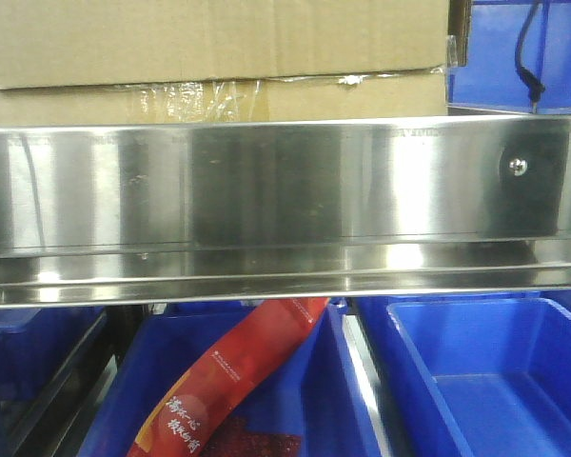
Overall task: Grab carton from right shelf to conveyor
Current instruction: 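Lift the carton off the shelf with both grippers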
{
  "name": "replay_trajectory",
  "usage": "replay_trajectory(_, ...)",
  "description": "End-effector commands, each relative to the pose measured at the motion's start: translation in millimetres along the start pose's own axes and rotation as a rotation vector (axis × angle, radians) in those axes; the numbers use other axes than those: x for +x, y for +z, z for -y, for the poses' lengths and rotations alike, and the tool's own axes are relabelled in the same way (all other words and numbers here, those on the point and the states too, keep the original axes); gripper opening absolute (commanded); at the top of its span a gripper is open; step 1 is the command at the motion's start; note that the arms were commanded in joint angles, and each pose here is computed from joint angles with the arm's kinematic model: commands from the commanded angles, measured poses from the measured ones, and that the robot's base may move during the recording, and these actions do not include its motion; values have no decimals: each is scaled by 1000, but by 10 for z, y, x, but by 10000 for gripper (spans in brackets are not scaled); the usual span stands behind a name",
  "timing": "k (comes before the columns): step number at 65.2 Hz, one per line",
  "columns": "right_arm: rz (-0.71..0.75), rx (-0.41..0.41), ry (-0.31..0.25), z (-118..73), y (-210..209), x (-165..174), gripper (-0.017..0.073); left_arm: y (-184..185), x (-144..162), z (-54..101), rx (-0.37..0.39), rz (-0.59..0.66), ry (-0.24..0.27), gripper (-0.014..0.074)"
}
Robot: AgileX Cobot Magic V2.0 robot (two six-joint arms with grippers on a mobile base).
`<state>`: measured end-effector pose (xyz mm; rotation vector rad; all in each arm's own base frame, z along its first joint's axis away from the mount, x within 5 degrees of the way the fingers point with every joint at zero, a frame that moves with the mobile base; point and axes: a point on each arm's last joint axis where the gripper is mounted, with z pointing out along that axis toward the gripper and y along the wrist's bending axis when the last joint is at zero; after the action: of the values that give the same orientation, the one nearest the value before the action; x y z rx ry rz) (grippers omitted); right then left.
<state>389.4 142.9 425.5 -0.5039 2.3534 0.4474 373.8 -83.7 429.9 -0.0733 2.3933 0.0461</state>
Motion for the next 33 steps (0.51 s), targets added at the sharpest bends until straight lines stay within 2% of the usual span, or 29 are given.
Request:
replay_trajectory(1, 88, 19, -30, -55, -315, -58, -69, -247, -88, -65, -1, 71, 7, -13)
replay_trajectory(13, 191, 17, -22, -215, -868, -54, -69, -728, -177, -102, 45, 191, -18, -13)
replay_trajectory(24, 258, 13, -38, -347, -1308, 11, -69, -1057, -117, -32, 98, 246, 0, -13)
replay_trajectory(33, 298, -1, -63, -485, -1571, 100, -69, -1223, 5, 95, 141, 251, 32, -13)
